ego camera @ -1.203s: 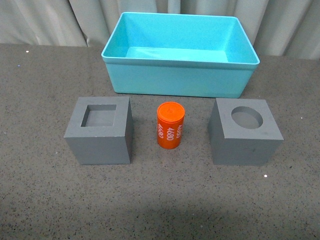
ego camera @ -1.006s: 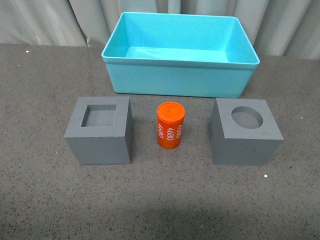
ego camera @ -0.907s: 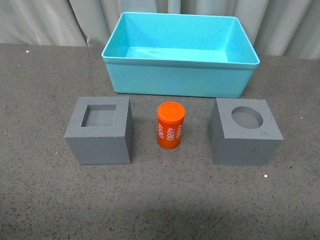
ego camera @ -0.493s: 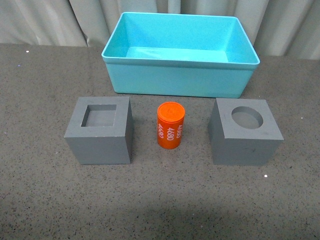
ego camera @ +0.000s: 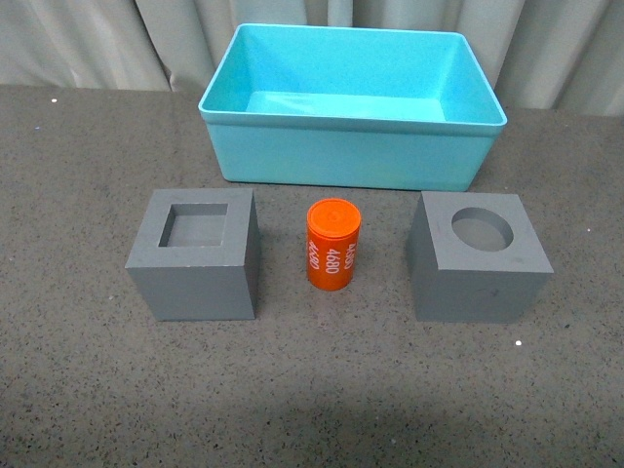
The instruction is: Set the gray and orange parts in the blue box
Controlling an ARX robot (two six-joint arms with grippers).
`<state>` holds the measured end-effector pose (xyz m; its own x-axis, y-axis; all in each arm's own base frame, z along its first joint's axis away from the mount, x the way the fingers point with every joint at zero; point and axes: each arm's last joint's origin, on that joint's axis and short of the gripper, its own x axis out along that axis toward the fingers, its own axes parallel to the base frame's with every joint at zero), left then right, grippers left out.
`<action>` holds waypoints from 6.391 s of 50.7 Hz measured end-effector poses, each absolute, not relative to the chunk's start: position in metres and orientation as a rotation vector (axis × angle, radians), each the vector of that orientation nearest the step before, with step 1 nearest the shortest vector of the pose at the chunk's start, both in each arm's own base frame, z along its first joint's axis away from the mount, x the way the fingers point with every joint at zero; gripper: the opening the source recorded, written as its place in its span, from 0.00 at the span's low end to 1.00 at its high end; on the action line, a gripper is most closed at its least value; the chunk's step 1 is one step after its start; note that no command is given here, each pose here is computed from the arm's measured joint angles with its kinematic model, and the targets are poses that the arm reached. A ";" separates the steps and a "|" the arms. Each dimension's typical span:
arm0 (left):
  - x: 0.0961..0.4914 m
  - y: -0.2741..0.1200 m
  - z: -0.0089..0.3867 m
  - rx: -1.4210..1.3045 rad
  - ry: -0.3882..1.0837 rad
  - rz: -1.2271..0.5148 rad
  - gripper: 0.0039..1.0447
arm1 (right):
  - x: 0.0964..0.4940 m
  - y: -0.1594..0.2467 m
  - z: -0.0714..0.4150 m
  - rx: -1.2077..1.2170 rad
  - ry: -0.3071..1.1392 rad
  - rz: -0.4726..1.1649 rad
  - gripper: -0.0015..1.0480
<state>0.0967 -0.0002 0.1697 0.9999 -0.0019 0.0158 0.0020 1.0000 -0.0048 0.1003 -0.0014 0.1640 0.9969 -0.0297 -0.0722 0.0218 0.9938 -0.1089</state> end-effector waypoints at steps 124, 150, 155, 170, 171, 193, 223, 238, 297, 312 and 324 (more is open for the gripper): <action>0.097 0.000 0.170 -0.005 -0.016 -0.002 0.94 | 0.378 0.102 0.205 0.154 0.441 0.188 0.17; 0.097 0.000 0.170 -0.005 -0.016 -0.002 0.94 | 0.439 0.115 0.160 0.073 0.582 0.094 0.17; 0.097 0.000 0.170 -0.004 -0.016 -0.002 0.94 | 0.445 0.116 0.150 0.066 0.618 0.086 0.17; 0.097 0.000 0.170 -0.004 -0.016 -0.002 0.94 | 0.461 0.114 0.133 0.047 0.725 0.060 0.17; 0.097 0.000 0.170 -0.004 -0.016 -0.002 0.94 | 0.462 0.114 0.133 0.046 0.733 0.058 0.17; 0.097 0.000 0.170 -0.004 -0.016 -0.002 0.94 | 0.466 0.115 0.129 0.048 0.718 0.057 0.48; 0.097 0.000 0.170 -0.004 -0.016 -0.002 0.94 | 0.315 0.069 0.214 -0.013 0.161 0.090 0.91; 0.097 0.000 0.170 -0.005 -0.016 -0.002 0.94 | 0.233 0.056 0.206 -0.065 0.183 0.156 0.91; 0.305 -0.058 0.128 -0.118 0.835 -0.011 0.94 | 0.228 0.056 0.205 -0.108 0.178 0.161 0.91; 0.315 -0.065 0.113 -0.152 0.932 -0.005 0.94 | 0.228 0.056 0.205 -0.108 0.179 0.161 0.91; 0.318 -0.071 0.109 -0.148 0.962 -0.017 0.70 | 0.228 0.056 0.205 -0.108 0.179 0.161 0.91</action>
<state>0.3177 -0.0714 0.1090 0.5725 -0.0800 -0.8160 -0.0513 0.9898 -0.1330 0.2275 0.0558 0.2050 0.9712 0.1499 -0.1851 -0.1691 0.9812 -0.0928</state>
